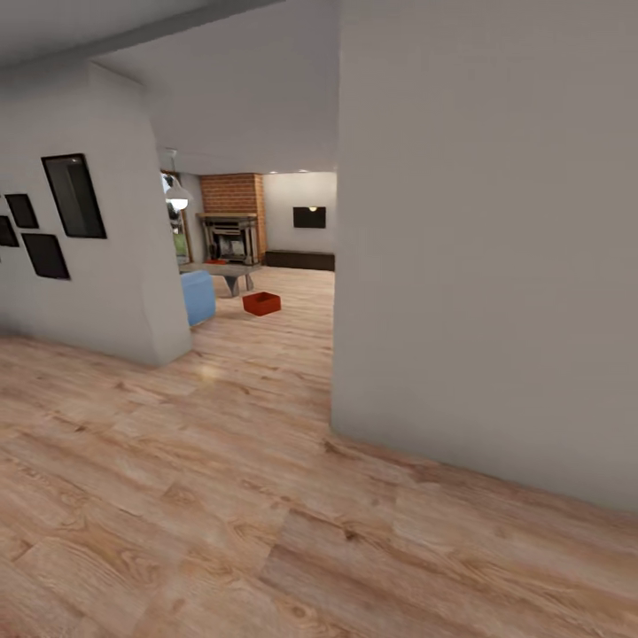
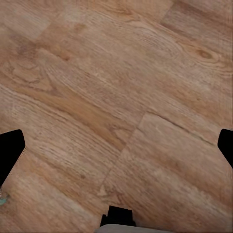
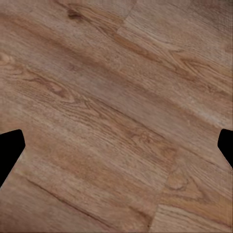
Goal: Move the two storage containers from the living room to the garage. In the garage, place one container on the floor and stack the other container on top of it (either order is fine).
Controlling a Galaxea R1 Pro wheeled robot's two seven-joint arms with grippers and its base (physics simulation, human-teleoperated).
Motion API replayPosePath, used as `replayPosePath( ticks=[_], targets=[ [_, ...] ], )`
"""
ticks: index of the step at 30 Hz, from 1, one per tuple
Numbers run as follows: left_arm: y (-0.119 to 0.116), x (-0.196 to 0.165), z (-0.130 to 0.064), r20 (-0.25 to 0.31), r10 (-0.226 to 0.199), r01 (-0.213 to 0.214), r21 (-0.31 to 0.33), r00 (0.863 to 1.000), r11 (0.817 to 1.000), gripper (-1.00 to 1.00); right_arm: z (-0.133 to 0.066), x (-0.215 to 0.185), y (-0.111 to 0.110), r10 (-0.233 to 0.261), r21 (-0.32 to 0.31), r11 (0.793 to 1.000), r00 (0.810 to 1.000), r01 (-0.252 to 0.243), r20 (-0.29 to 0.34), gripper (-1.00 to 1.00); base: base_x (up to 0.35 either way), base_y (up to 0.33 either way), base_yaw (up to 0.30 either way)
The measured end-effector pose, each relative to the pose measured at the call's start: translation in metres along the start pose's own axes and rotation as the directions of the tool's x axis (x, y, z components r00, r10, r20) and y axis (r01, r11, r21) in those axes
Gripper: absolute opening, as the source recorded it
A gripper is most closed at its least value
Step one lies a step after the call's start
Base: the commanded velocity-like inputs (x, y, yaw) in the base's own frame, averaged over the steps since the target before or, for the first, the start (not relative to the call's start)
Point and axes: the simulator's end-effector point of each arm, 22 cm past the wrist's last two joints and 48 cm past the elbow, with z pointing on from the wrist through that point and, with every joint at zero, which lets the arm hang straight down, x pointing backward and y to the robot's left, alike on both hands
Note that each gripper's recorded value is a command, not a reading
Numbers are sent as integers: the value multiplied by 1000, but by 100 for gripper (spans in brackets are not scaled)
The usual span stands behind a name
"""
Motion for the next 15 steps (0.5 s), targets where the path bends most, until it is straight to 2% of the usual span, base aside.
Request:
replayPosePath(
  ticks=[15],
  targets=[
    [0,0,0,0,0,0,-2,1000,1000,100,0,-1,1,2,-1,1000,1000,-2,1,100,328,0,295]
  ],
)
